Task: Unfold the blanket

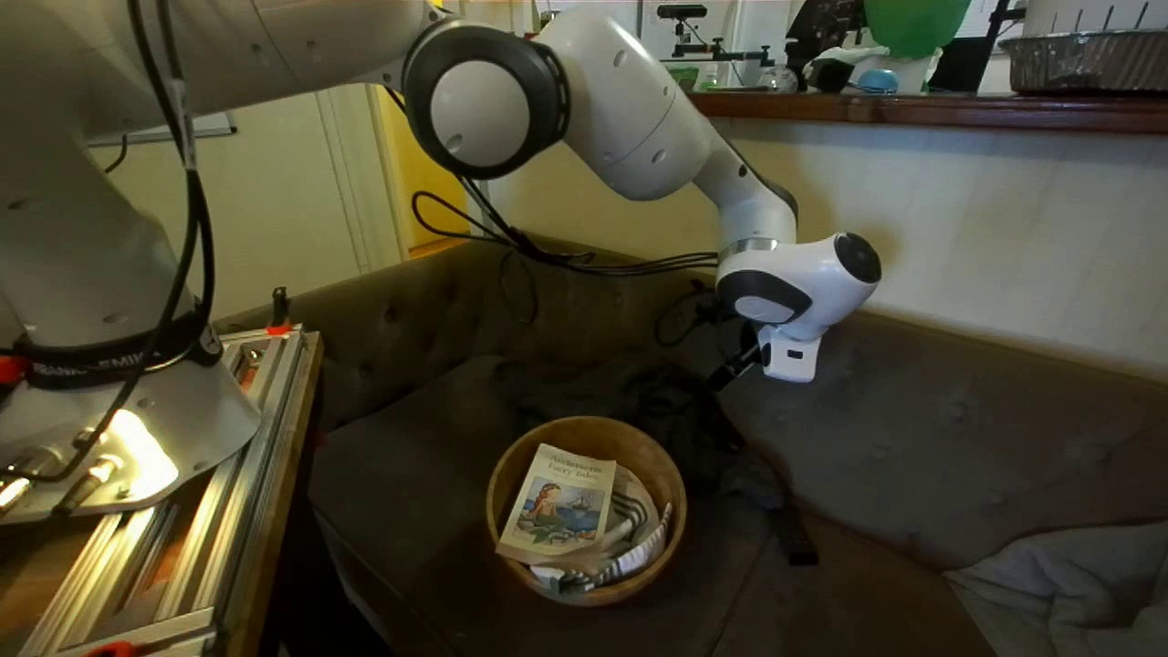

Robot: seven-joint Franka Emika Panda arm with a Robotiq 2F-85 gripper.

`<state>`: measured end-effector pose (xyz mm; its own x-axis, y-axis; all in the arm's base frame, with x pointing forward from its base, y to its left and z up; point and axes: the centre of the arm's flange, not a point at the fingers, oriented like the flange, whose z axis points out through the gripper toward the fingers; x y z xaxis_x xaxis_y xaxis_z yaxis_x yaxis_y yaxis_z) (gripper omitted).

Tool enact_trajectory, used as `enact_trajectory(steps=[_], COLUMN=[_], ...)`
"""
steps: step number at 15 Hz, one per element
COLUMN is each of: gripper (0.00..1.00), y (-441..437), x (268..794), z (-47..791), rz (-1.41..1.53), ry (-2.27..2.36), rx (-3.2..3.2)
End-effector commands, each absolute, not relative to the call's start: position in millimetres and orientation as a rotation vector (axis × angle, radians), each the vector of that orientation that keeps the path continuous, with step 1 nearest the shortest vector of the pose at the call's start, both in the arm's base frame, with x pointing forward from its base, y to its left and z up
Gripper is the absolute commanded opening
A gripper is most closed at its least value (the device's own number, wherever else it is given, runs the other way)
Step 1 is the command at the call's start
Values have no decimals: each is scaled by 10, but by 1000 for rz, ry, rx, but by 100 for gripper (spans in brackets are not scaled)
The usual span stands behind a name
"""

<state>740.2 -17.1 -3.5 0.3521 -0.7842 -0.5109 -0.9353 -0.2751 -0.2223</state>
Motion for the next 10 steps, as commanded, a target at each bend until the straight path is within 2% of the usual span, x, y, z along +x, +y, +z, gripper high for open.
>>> enact_trajectory(steps=[1,10], gripper=[100,100], y=[-153,-314], x=[7587,7786], z=[-375,-785], rz=[474,445], ry=[1593,1740], rx=[-2067,-2059])
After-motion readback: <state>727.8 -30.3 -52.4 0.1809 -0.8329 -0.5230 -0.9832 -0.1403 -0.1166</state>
